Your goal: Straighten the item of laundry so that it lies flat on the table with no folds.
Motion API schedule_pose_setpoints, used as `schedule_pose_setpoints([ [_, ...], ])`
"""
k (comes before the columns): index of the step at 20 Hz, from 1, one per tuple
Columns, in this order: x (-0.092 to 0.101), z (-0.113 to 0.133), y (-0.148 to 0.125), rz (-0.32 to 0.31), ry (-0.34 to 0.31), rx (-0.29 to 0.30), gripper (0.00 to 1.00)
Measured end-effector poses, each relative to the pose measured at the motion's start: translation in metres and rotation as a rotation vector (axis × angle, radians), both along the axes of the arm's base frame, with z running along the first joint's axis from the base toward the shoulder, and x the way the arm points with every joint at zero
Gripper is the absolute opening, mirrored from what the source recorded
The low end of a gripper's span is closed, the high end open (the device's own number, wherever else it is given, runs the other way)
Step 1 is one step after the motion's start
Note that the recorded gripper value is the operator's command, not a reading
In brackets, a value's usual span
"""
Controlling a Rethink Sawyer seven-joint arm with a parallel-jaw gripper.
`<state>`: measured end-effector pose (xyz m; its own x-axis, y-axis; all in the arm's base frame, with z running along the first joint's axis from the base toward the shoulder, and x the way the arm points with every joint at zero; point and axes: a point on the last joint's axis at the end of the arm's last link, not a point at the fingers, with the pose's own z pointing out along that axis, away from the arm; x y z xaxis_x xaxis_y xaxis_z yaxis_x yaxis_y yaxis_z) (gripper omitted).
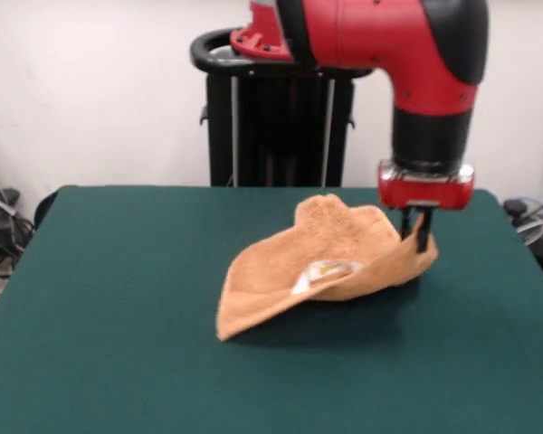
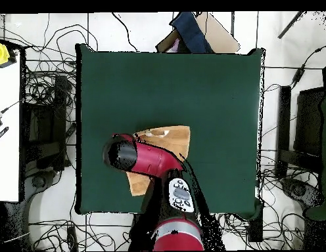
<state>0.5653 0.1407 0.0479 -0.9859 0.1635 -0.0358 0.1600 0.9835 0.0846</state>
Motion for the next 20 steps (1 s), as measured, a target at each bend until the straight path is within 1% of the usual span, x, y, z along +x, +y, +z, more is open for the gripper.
schedule_pose_setpoints([
  [2, -0.01, 0.004, 0.014, 0.002, 0.015, 0.023, 0.0],
  [5, -0.022, 0.0, 0.028, 0.013, 0.039, 0.035, 0.0],
  [7, -0.028, -0.005, 0.037, 0.025, 0.052, 0.037, 0.0],
  [10, -0.042, -0.022, 0.052, 0.048, 0.087, 0.04, 0.0],
  [14, -0.054, -0.036, 0.065, 0.053, 0.12, 0.044, 0.0],
  [16, -0.063, -0.044, 0.081, 0.047, 0.143, 0.049, 0.0],
  [17, -0.064, -0.046, 0.085, 0.045, 0.147, 0.05, 0.0],
  [20, -0.072, -0.047, 0.11, 0.037, 0.156, 0.05, 0.0],
])
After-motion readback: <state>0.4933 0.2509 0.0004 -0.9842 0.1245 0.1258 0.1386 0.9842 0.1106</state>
